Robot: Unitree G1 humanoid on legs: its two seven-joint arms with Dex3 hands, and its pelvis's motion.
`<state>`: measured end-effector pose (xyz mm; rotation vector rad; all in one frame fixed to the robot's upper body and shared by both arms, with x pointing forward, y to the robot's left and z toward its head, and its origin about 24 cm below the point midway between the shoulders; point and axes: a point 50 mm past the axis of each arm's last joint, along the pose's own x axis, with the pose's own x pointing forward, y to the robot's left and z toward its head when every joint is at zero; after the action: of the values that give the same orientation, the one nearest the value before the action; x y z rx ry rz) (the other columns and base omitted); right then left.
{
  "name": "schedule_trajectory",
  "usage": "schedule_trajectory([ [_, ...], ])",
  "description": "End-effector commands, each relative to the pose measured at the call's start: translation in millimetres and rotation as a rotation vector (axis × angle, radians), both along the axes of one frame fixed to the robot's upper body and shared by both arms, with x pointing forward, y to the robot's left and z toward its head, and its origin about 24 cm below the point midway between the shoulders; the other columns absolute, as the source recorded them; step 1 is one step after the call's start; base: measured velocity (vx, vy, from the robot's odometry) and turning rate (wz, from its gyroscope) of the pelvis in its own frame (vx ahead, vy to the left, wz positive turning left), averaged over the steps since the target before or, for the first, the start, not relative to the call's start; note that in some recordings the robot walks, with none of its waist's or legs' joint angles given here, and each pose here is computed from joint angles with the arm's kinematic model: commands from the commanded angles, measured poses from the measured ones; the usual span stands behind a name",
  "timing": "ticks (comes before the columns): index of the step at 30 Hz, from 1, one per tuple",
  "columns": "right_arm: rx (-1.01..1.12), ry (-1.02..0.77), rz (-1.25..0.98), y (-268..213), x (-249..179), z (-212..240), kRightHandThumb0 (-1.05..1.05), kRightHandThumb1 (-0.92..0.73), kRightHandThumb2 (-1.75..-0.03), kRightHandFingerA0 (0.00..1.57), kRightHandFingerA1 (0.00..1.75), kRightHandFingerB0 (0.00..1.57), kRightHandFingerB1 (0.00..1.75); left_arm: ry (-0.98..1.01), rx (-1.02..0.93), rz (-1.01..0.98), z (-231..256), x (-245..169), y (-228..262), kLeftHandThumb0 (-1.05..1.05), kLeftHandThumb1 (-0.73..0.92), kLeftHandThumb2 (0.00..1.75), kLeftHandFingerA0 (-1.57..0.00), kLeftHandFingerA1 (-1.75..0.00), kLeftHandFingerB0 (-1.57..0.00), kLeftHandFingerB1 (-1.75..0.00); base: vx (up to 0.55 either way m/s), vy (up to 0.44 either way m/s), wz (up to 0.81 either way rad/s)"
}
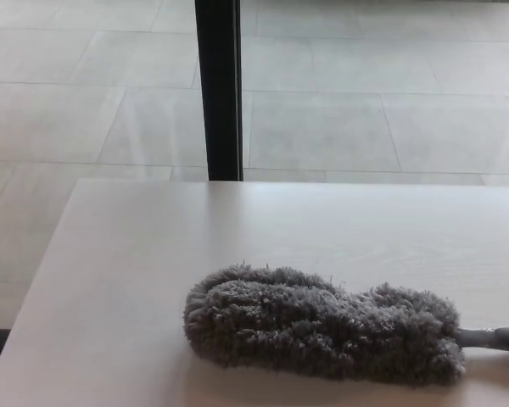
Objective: The robot uses its right hand to pick up the duster kept in the middle of the desk and use it to wipe the desk by swiping its surface twice
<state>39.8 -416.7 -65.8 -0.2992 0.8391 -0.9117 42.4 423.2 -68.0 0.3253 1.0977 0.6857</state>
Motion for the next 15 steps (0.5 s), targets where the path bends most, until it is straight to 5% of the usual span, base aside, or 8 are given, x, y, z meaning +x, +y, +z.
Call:
schedule_trajectory([
  [1, -0.060, -0.189, -0.137, -19, 7, 20, -0.49, -0.38, -0.90, 1.38, 1.42, 0.40, 0.64, -0.035, 0.027, 0.077, 9, 0, 10, -0.49, 0.58, 0.57, -0.83, -0.80, -0.62, -0.54, 0.00, 0.000, 0.00],
  [5, -0.019, -0.491, -0.130, -38, 59, 59, -0.78, -0.50, -0.89, 1.17, 1.35, 0.04, 0.57, -0.031, 0.017, 0.069, 6, 1, 8, -0.49, 0.58, 0.57, -0.79, -0.86, -0.64, -0.56, 0.00, 0.000, 0.00],
  [7, -0.014, -0.604, -0.089, -42, 80, 77, -0.81, -0.54, -0.89, 0.39, 0.83, 0.03, 0.50, -0.040, 0.014, 0.070, 7, 2, 8, -0.47, 0.59, 0.57, -0.74, -0.77, -0.60, -0.53, 0.00, 0.000, 0.00],
  [9, -0.044, -0.736, 0.036, -38, 115, 111, -0.83, -0.56, -0.92, 0.77, 1.18, 0.02, 0.52, -0.035, 0.014, 0.070, 6, 1, 8, -0.48, 0.59, 0.58, -0.78, -0.75, -0.62, -0.55, 0.00, 0.000, 0.00],
  [10, -0.086, -0.767, 0.100, -32, 130, 127, -0.80, -0.71, -0.61, 0.36, 1.07, 0.00, 0.52, -0.030, 0.014, 0.060, 6, 0, 7, -0.49, 0.60, 0.57, -0.75, -0.99, -0.64, -0.57, 0.00, 0.000, 0.00],
  [12, -0.101, -0.803, 0.156, -28, 152, 145, -0.75, -0.53, -0.99, 0.72, 1.07, 0.00, 0.38, -0.034, 0.009, 0.064, 4, -2, 6, -0.49, 0.60, 0.58, -0.72, -0.95, -0.63, -0.57, 0.00, 0.000, 0.00],
  [13, -0.141, -0.837, 0.218, -25, 166, 155, -0.70, -0.74, -0.62, 0.40, 0.76, 0.04, 0.30, -0.025, 0.014, 0.068, 4, -3, 6, -0.49, 0.59, 0.58, -0.63, -0.87, -0.63, -0.57, 0.00, 0.000, 0.00],
  [15, -0.131, -0.965, 0.390, 1, 207, 188, -0.90, -0.58, -0.92, 0.33, 0.68, 0.09, 0.49, -0.019, 0.018, 0.054, 4, -2, 5, -0.49, 0.60, 0.57, -0.75, -0.91, -0.66, -0.58, 0.00, 0.000, 0.00],
])
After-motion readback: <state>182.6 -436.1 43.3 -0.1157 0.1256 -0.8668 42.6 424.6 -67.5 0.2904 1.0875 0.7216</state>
